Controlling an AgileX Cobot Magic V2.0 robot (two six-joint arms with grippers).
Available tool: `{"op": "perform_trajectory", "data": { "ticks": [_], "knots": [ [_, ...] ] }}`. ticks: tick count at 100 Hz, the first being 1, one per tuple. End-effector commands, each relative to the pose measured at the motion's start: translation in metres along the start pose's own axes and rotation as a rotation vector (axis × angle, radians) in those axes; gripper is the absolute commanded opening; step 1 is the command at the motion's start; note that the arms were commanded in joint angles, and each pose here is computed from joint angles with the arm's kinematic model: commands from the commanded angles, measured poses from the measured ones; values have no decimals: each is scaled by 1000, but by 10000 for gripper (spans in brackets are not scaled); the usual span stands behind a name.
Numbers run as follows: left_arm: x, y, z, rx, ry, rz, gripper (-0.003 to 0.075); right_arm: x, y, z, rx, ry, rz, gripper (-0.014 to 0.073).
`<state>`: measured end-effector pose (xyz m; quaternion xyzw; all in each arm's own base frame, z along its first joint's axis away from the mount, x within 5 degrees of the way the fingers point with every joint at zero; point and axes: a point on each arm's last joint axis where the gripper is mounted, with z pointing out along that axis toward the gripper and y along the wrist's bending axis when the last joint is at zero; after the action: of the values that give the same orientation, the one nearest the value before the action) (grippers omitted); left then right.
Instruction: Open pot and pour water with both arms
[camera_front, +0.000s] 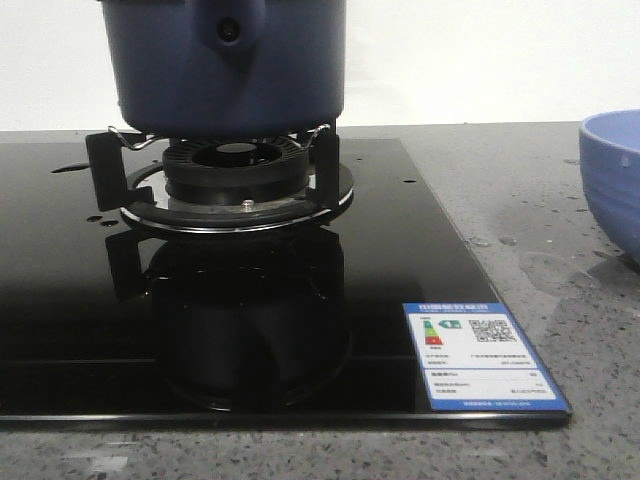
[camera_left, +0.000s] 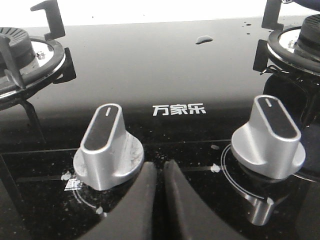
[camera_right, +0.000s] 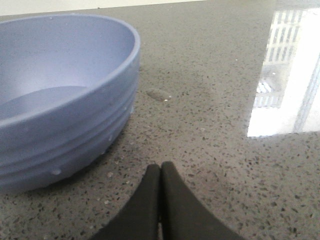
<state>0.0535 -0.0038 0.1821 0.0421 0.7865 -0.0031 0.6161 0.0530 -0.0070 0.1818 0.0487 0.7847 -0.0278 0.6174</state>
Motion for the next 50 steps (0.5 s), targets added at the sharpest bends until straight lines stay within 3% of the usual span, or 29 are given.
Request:
{"op": "perform_trajectory", "data": {
  "ticks": [1, 50],
  "knots": [
    [3, 0, 1, -4, -47, -19, -20, 6, -1, 1, 7, -9, -9, -69],
    [3, 0, 1, -4, -47, -19, -20, 6, -2, 1, 21, -11, -52, -69]
  ]
}}
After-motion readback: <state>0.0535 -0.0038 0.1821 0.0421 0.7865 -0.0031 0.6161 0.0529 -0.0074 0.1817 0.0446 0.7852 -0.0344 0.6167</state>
